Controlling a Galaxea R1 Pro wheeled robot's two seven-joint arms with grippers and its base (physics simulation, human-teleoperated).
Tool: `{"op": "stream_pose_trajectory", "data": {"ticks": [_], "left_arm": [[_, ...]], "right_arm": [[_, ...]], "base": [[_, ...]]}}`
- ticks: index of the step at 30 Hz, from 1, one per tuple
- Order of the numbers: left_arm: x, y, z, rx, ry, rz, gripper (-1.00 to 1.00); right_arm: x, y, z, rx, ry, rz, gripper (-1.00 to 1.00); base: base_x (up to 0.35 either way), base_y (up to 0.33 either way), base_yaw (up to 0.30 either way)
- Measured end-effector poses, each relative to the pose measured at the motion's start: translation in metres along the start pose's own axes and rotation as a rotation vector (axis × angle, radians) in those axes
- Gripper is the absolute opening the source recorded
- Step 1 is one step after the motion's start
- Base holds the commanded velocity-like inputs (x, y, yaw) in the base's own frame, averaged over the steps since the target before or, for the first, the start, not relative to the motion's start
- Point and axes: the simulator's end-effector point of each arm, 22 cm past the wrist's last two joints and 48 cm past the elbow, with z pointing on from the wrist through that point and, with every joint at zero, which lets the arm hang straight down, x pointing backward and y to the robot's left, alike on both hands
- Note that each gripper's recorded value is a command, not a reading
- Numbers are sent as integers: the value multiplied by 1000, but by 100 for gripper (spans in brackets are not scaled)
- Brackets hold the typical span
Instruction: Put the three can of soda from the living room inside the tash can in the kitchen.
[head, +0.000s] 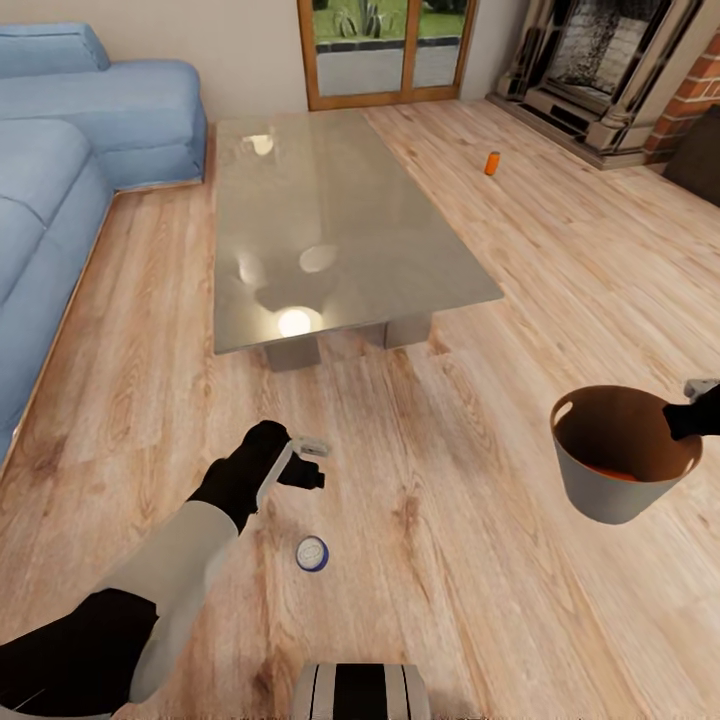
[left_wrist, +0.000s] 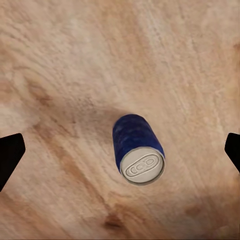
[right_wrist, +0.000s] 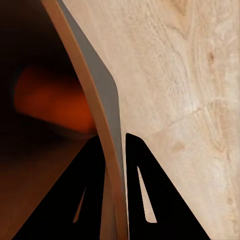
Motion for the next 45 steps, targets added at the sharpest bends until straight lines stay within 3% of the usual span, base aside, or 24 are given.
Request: {"op": "stream_pose_trajectory", "data": {"ticks": [9,21,26,40,45], "left_arm": [[10,-10,28,21,16,-2,100],[22,-15,66,34,11,-2,100],[22,-16,67,36,2,-3,100],[16,-16,67,36,-26,-1,100],[16,-16,70,35,-29,-1,100]], "right_arm": [[-4,28,25,-33,-5,-13,-100],[-32,31,24,-25,-55,-11,-100],[-42,32,14,-37,-69,1,-100],[-31,27,21,-33,-29,11,-100],[-28,26,24,-11,-17,-8,-100]], "base": [[0,0,0],[0,0,0],[0,0,0],[-99,-24,0],[-11,-3,0]]}}
